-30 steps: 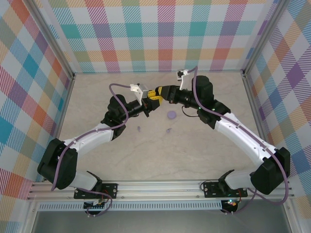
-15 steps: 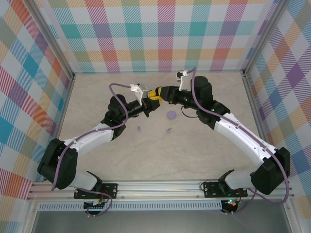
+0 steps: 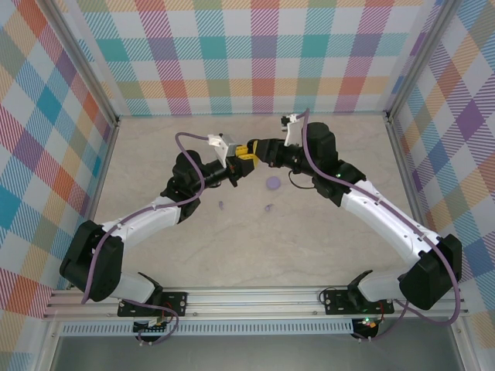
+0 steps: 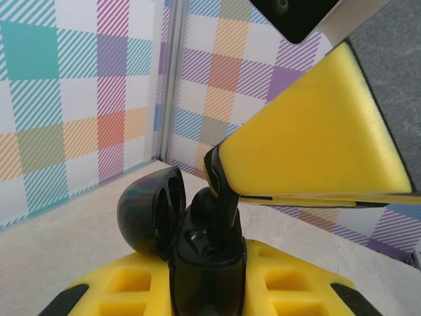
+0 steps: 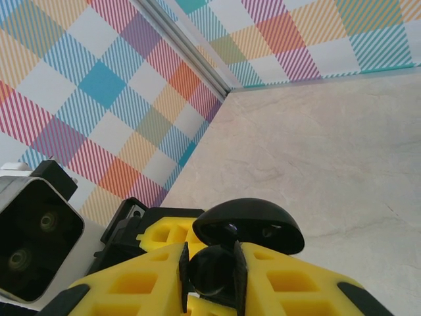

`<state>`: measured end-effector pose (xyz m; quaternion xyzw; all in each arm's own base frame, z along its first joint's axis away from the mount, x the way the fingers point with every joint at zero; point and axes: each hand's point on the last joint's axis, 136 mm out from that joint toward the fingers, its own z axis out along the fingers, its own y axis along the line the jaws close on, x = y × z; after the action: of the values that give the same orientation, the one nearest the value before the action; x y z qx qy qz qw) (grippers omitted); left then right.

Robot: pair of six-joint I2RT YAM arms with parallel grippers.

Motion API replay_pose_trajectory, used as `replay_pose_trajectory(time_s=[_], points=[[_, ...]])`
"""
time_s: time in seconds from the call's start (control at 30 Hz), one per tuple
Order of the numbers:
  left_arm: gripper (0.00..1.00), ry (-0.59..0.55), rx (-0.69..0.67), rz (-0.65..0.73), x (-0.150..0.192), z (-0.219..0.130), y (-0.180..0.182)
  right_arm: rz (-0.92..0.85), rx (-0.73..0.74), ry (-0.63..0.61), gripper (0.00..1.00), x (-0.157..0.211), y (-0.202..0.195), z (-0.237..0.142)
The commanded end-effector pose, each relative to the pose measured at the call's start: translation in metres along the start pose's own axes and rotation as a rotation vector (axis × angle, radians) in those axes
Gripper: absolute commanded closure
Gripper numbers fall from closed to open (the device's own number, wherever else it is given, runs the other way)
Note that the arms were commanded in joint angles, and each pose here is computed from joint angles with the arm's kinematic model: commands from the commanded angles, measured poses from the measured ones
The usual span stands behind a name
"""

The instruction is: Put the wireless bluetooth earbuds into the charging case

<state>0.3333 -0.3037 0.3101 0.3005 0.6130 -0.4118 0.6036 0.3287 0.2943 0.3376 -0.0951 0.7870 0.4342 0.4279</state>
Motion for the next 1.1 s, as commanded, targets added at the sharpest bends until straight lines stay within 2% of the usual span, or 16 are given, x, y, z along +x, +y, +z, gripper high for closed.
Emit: replay_pose_trajectory(time_s=[0.0, 0.23, 0.77, 1.07], points=[[0.95, -0.113, 0.032, 0.074, -0.043, -0.001, -0.016, -0.019, 0.029, -0.014, 0.72, -0.006, 0.000, -0.007], [0.95, -0.100, 0.045, 0.087, -0.041, 0.000, -0.018, -0.025, 0.040, -0.007, 0.70, -0.006, -0.001, -0.007], [0.96, -0.064, 0.088, 0.094, -0.034, 0.001, -0.025, -0.040, 0.069, 0.024, 0.55, -0.006, -0.004, -0.006], [0.97, -0.039, 0.087, 0.063, -0.025, 0.004, -0.022, -0.053, 0.082, 0.052, 0.54, -0.004, -0.005, -0.004]])
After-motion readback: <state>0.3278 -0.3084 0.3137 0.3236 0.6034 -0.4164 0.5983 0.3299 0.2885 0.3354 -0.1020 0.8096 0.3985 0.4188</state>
